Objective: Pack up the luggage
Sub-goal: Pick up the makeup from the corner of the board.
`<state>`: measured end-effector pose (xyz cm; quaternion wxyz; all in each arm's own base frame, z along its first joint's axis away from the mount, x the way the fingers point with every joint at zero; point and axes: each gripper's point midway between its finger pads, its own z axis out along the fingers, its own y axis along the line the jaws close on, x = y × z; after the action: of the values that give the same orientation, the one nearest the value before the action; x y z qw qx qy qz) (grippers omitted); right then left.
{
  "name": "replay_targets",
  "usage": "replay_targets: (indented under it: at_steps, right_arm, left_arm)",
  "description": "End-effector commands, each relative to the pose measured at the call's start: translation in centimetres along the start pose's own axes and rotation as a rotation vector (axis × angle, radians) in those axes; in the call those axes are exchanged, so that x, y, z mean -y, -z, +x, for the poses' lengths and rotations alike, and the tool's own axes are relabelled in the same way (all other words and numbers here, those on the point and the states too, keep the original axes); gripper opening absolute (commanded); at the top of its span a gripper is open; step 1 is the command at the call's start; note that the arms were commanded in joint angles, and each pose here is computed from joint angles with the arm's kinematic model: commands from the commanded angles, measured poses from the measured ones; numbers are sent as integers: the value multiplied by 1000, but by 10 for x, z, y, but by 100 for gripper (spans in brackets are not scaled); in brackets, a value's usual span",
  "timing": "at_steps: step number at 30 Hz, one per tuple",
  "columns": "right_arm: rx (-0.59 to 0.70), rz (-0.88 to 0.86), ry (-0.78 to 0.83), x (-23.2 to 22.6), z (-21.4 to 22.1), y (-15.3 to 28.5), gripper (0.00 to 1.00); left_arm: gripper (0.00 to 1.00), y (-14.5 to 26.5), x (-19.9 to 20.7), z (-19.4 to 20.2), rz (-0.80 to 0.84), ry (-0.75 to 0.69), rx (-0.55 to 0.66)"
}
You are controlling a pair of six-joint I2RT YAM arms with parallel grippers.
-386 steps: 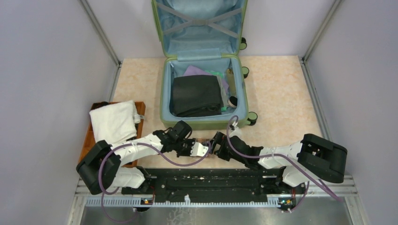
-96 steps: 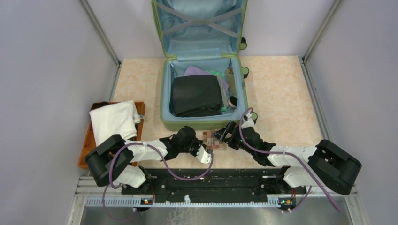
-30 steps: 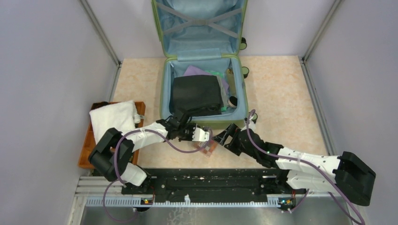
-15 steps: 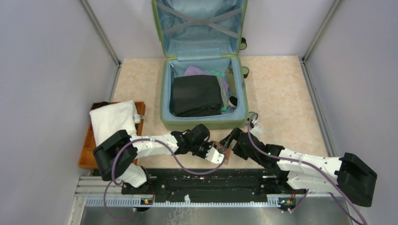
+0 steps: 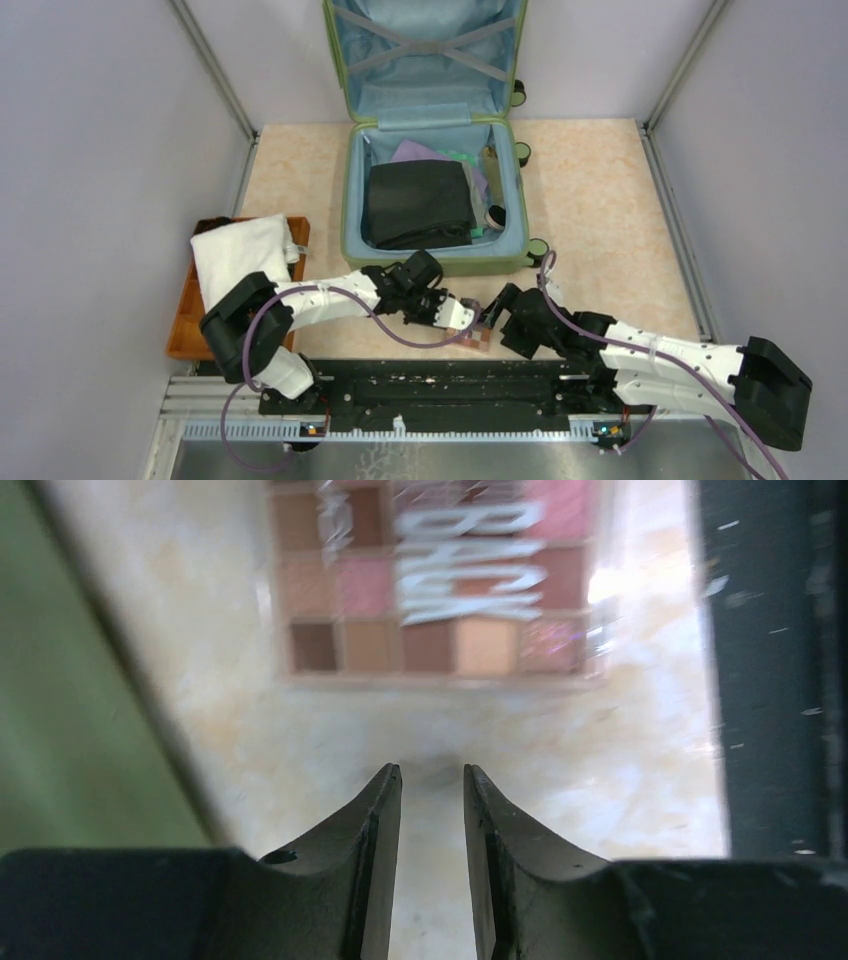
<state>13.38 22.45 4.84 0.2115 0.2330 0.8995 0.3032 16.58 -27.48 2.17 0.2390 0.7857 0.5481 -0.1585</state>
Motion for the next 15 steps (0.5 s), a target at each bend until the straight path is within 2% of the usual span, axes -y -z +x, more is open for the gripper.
replay_targets:
  at_steps: [1,9,15]
  right_arm:
    - [-71,-7,-84,0,14,3,92]
    - [-156,45,-150,20,32,8,90]
    - [-185,65,-202,29,39,8,90]
  left_arm:
    - [36,2,-31,13,-97,33,-12]
    - [39,-22,-53,-8,-120,13,51]
    - [41,-33,-27,-18,-22,-28,70]
